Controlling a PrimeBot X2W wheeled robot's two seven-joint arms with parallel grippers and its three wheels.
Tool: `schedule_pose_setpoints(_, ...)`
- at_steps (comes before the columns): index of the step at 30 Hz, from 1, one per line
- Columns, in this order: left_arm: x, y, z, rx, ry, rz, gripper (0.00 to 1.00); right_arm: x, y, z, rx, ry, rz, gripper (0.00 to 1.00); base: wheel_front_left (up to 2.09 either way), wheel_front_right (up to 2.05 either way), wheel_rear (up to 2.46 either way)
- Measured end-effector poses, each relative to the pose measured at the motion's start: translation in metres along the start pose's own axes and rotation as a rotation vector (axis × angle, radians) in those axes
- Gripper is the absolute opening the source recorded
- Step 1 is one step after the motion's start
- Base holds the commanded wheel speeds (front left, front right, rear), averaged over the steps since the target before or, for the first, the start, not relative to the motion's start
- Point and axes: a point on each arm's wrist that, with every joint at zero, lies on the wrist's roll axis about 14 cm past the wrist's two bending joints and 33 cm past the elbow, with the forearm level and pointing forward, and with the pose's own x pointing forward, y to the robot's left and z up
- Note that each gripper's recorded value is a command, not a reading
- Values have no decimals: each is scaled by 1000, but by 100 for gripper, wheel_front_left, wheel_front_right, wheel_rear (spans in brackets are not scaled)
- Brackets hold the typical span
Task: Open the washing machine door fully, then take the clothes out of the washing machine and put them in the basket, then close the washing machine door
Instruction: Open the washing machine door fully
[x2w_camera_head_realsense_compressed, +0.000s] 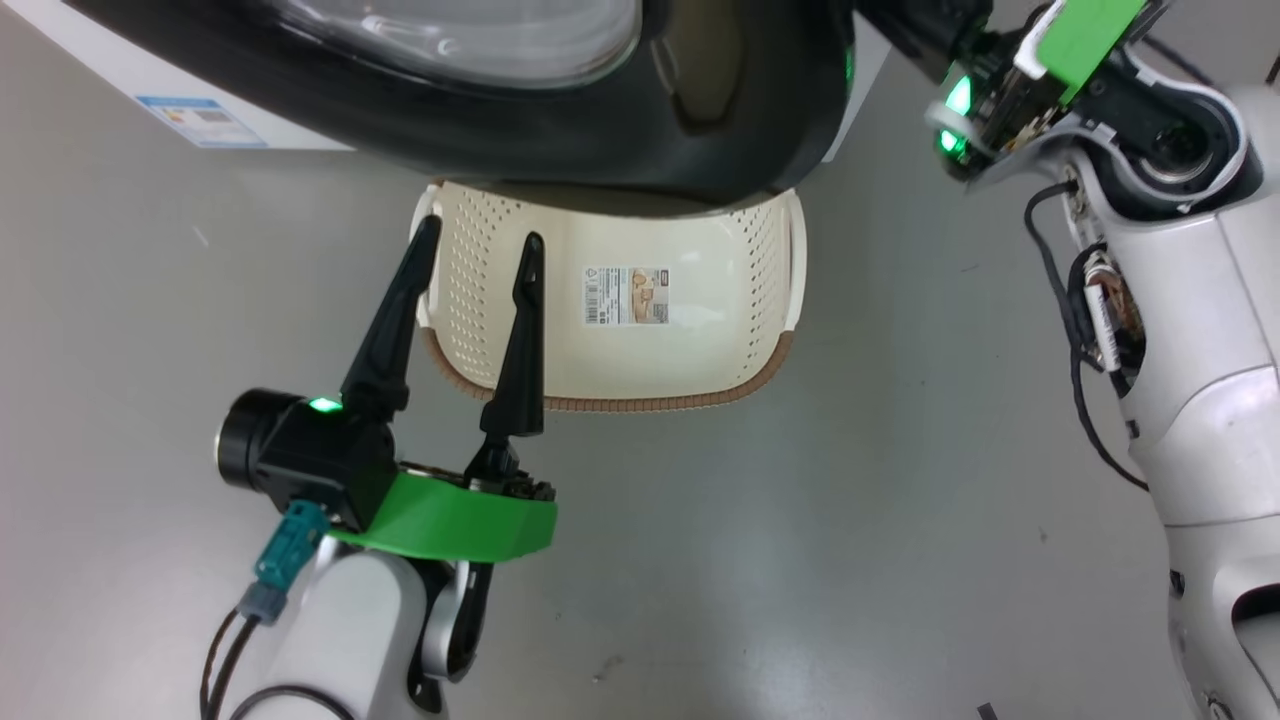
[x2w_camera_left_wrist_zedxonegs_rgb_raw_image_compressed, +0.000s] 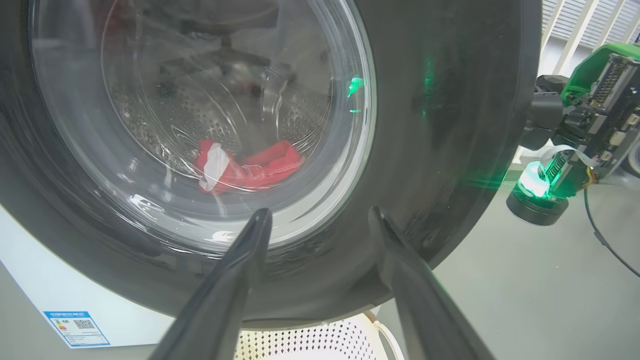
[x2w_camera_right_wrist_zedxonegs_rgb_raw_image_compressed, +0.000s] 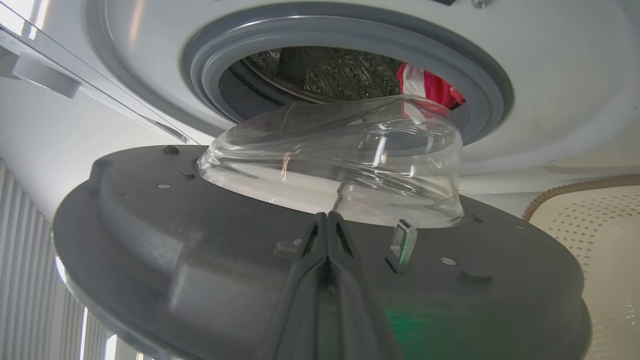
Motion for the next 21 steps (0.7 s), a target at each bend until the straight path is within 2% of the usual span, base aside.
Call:
schedule_pose_setpoints(11, -12, -2, 9, -4, -5, 7, 100, -9, 5, -25, -9, 45, -26, 0, 0, 0, 0)
schedule_pose_setpoints(20, -24, 5, 15, -16, -5, 39, 100, -9, 14, -33, -35, 18, -31, 0, 0, 0, 0)
schedule_pose_setpoints(21, -25, 6, 15, -18, -5, 42, 100, -9, 14, -32, -61, 6, -43, 24, 0, 0, 0)
